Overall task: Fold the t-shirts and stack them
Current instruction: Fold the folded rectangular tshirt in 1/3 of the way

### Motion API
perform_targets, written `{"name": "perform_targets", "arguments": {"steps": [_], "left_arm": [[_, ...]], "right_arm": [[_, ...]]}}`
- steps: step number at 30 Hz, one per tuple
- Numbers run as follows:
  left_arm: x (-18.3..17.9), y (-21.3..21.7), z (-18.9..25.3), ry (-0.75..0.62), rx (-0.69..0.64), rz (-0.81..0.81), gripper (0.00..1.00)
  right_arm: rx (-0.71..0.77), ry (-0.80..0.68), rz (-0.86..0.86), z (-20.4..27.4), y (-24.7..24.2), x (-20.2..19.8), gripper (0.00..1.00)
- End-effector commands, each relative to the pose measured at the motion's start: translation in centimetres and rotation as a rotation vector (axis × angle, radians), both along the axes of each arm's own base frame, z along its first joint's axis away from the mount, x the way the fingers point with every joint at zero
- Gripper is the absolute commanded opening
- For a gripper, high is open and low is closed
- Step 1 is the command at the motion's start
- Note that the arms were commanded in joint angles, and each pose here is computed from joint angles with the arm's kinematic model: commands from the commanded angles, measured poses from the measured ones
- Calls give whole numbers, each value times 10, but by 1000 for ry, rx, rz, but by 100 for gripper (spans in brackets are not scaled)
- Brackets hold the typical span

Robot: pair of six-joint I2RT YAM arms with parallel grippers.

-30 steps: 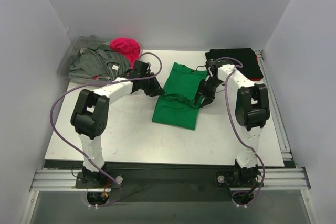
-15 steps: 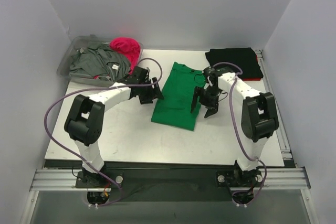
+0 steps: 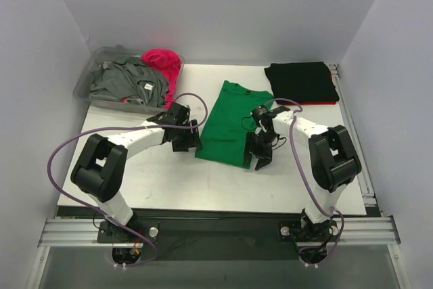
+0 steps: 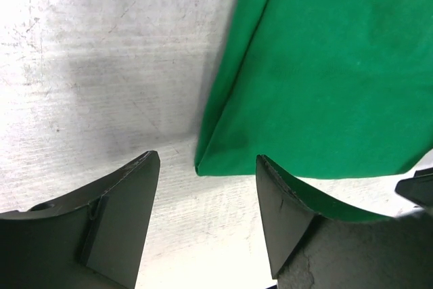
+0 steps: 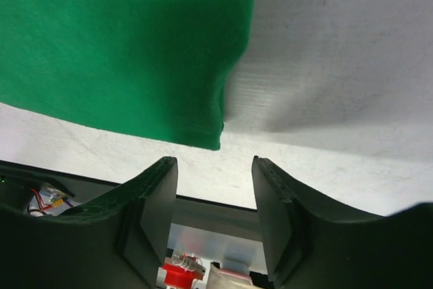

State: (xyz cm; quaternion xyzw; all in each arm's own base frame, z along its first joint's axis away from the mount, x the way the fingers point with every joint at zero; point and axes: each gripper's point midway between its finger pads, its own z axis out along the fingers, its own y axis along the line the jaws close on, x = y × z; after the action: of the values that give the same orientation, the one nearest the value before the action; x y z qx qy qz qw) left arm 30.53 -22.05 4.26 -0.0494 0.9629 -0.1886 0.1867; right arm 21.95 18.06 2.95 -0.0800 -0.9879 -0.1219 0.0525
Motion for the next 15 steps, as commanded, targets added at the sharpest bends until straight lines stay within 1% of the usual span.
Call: {"name": "perform_targets", "arguments": {"steps": [1, 12, 15], "left_arm": [[2, 2, 10, -34, -5, -16, 69], [0, 2, -1, -7, 4, -39, 69], [-1, 4, -4, 2, 24, -44, 66]], "right_arm": [[1, -28, -17, 1, 0, 5, 47], [-58, -10, 9, -23, 2, 1, 34], [-71, 1, 5, -28, 1, -4, 32]]}}
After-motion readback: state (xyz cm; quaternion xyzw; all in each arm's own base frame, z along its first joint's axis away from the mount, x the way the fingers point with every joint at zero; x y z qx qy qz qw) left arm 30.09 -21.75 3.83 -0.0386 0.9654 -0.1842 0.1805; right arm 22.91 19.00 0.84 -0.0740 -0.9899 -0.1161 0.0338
